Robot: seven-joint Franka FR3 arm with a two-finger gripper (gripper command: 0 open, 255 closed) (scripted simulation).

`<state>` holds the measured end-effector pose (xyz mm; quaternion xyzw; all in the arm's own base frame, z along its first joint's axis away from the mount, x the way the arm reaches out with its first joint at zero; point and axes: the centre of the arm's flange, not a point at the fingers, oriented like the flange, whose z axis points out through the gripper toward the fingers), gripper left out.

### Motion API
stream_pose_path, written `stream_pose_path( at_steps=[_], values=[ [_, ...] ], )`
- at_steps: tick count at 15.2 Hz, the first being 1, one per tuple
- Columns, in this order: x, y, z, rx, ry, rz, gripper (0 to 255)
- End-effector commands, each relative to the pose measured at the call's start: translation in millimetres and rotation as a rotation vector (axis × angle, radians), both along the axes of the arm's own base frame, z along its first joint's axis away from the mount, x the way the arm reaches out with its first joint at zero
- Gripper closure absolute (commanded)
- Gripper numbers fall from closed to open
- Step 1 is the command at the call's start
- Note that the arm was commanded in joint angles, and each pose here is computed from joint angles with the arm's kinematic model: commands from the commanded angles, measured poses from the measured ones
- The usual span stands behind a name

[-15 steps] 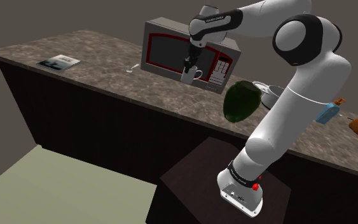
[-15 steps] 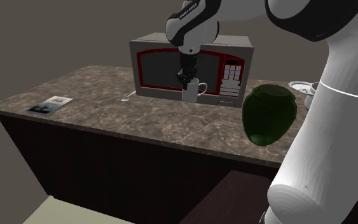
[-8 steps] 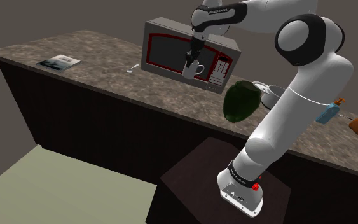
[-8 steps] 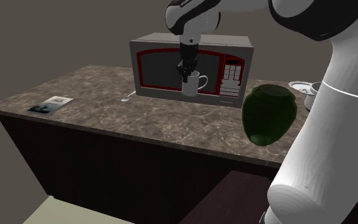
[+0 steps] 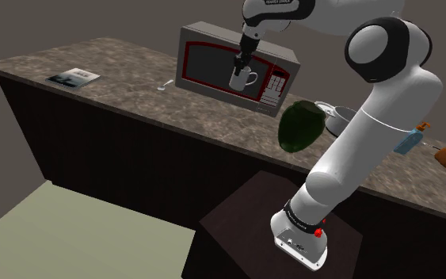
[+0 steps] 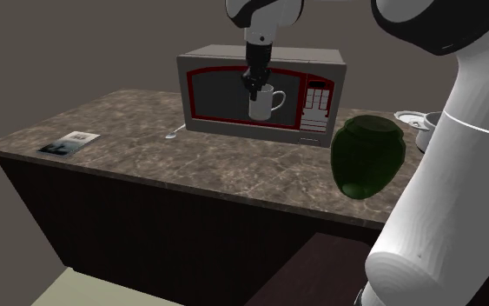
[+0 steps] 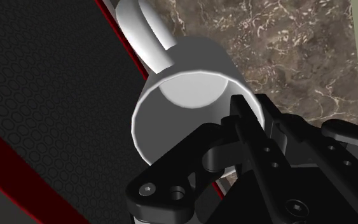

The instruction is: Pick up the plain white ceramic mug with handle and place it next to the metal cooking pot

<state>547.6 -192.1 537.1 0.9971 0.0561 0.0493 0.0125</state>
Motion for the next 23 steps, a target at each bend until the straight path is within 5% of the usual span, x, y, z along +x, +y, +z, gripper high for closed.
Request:
stream_pose_path(
  at_steps=[1,6,23],
  values=[
    [0,1,10,0.0,0.0,0.0,255],
    [0,1,34,0.0,0.0,0.0,255],
    [-192,-115,34,0.0,0.0,0.0,255]
  ],
)
